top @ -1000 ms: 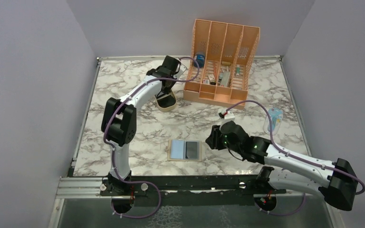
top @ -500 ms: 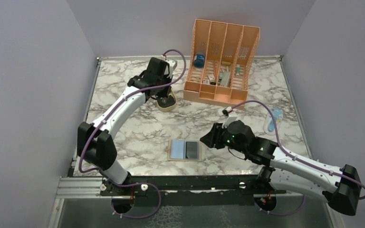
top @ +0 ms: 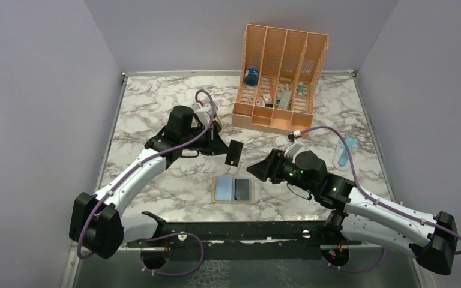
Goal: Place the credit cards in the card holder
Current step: Pick up the credit card from the storage box.
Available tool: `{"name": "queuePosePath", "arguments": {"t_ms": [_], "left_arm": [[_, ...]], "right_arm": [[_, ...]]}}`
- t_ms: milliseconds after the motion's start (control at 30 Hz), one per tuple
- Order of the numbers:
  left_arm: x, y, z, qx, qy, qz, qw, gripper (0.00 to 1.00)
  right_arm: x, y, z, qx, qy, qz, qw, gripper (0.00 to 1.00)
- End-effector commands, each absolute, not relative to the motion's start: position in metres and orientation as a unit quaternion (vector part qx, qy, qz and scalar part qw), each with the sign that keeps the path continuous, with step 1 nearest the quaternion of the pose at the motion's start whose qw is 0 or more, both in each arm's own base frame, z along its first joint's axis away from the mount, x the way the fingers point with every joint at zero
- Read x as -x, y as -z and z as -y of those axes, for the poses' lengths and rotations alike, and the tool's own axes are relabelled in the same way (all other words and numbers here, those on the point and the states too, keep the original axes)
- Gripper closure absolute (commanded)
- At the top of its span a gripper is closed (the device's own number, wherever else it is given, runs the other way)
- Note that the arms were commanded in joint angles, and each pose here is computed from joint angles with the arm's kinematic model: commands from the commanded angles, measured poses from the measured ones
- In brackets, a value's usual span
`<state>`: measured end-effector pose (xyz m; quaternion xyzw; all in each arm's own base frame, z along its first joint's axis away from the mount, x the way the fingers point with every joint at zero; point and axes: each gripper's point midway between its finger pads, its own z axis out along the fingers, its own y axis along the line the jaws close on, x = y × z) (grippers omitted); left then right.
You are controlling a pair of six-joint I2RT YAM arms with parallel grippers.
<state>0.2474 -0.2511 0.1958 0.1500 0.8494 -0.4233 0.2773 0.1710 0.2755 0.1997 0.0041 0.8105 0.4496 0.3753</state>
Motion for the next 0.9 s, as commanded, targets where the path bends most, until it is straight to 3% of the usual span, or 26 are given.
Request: {"name": "queuePosePath", "arguments": {"t_ms": [0,167,367,533,667,800,867], "left_arm": [[-0.203,-0.241,0.276,-0.176,0.582,-0.757,0.241,1.00],[-0.185,-0.241,0.274,-0.166,0.613,-0.742,0.216,1.00],[-0.170,-0.244,0.274,-0.157,0.645,-0.724,0.189,1.00],[-0.168,-0.236,0.272,-0.143,0.642,-0.731,0.180,1.00],[-0.172,-0.229,0.272,-0.127,0.634,-0.742,0.177,0.99],[-0.185,-0.214,0.267,-0.115,0.583,-0.780,0.197,0.65],[-0.195,-0.202,0.259,-0.107,0.537,-0.808,0.217,0.55]], "right_arm": [[-0.180,-0.226,-0.283,-0.034,-0.473,-0.790,0.388,0.46],[-0.179,-0.215,-0.289,-0.052,-0.483,-0.794,0.365,0.47],[-0.175,-0.222,-0.300,-0.042,-0.517,-0.778,0.356,0.58],[-0.172,-0.226,-0.302,-0.028,-0.532,-0.765,0.362,0.74],[-0.169,-0.225,-0.302,-0.019,-0.540,-0.759,0.363,0.95],[-0.169,-0.221,-0.298,-0.017,-0.536,-0.759,0.370,0.99],[-0.170,-0.218,-0.297,-0.012,-0.527,-0.762,0.376,0.99]]}}
